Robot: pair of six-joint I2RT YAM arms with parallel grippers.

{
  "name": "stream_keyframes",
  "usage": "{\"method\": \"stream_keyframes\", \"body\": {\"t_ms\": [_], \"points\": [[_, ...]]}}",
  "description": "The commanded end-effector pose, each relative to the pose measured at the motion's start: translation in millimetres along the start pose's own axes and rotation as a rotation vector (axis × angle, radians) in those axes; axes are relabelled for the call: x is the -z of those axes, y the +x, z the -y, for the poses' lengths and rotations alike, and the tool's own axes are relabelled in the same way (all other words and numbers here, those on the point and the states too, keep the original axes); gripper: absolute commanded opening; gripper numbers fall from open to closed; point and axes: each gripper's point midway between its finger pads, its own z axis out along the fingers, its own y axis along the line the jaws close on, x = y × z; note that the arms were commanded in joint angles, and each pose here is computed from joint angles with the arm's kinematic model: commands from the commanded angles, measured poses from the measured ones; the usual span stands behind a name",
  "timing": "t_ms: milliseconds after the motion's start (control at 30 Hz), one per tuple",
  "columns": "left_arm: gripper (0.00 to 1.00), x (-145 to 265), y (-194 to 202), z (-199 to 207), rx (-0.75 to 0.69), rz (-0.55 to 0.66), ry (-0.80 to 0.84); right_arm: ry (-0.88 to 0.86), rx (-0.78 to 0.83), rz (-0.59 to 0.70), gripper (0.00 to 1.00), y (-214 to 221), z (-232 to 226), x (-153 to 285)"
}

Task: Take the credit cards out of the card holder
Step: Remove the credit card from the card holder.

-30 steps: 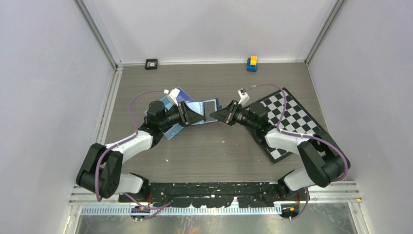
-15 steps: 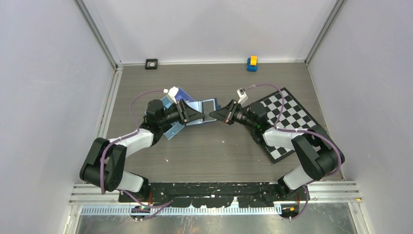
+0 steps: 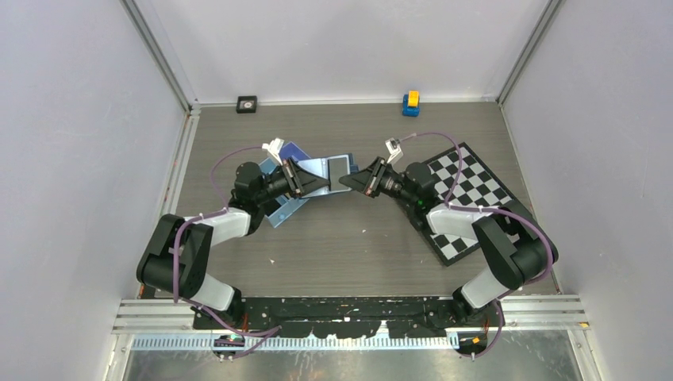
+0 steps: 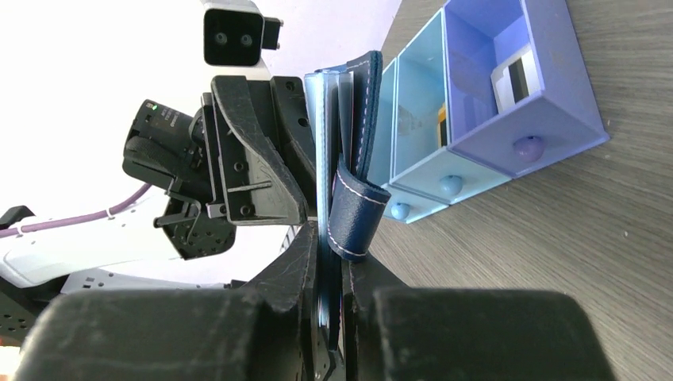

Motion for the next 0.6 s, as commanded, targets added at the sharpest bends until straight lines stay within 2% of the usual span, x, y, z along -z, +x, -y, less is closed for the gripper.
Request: {"method": "stream_keyframes", "body": {"t_ms": [0, 67, 433, 567], "points": [[0.18, 2, 0, 54, -0.108, -0.011, 0.197, -0.064, 0.051, -0.079, 0.00, 9, -27, -11], [0.17, 3, 1, 53, -0.118, -0.012, 0.186, -0.010, 0.064, -0.076, 0.01, 8, -17, -11], [0.14, 3, 3, 44, -0.134, -0.017, 0.143, 0.024, 0.080, -0.104, 0.00, 15, -9, -16], [0.20, 1, 3, 30, -0.125, -0.020, 0.071, 0.020, 0.097, -0.115, 0.00, 18, -13, -17]]}}
